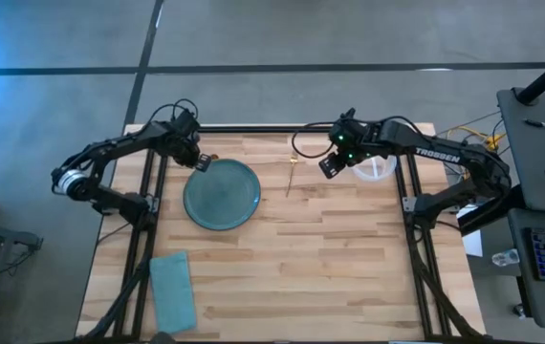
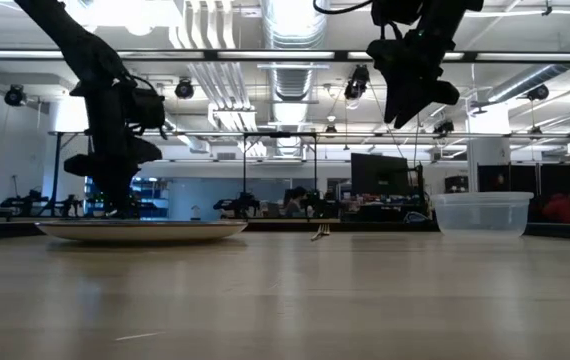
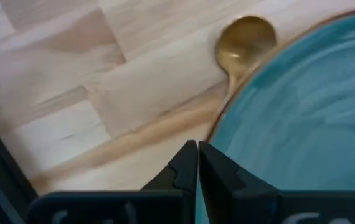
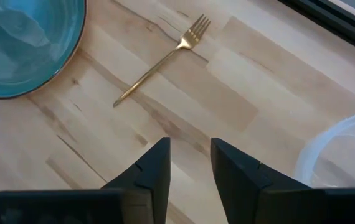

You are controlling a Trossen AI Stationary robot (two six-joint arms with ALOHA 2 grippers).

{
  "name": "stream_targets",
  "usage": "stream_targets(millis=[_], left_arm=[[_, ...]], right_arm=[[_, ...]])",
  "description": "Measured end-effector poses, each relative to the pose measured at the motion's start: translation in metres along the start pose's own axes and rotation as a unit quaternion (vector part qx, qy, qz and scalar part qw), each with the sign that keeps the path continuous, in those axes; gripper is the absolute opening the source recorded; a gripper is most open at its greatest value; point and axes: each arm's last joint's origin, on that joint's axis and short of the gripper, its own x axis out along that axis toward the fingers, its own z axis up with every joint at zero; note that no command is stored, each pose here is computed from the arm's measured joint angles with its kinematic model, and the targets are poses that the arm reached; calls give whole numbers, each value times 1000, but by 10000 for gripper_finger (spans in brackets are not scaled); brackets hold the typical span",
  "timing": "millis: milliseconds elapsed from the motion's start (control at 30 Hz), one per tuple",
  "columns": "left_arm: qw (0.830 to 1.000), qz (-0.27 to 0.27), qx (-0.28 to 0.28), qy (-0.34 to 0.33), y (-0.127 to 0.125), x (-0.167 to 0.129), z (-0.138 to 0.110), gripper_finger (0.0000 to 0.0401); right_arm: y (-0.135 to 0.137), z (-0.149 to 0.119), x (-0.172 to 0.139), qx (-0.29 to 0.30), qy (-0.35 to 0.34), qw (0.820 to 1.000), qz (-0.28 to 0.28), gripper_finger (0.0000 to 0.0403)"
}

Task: Set table place
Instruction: Move the plate to the center of the table

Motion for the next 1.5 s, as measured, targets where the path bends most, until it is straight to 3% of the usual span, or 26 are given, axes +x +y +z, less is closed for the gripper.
stream_targets(millis=[567,800,1033,1267,1500], left_arm=[[999,30,12,40,3,29,5,0],[998,4,15,53,-4,33,5,0],[997,-39,24,55,-29,28,-3,0],[993,-83,49,69,-68,26,-18,0],[989,-128,61,38,-109,24,-30,0]], right_arm=[[1,-1,1,3,-4,1000,-5,72],[1,0,1,5,-7,1000,-4,65],[1,0,1,5,-8,1000,-5,70],[0,0,1,5,-14,1000,-17,69],[0,0,1,4,-10,1000,-18,70]])
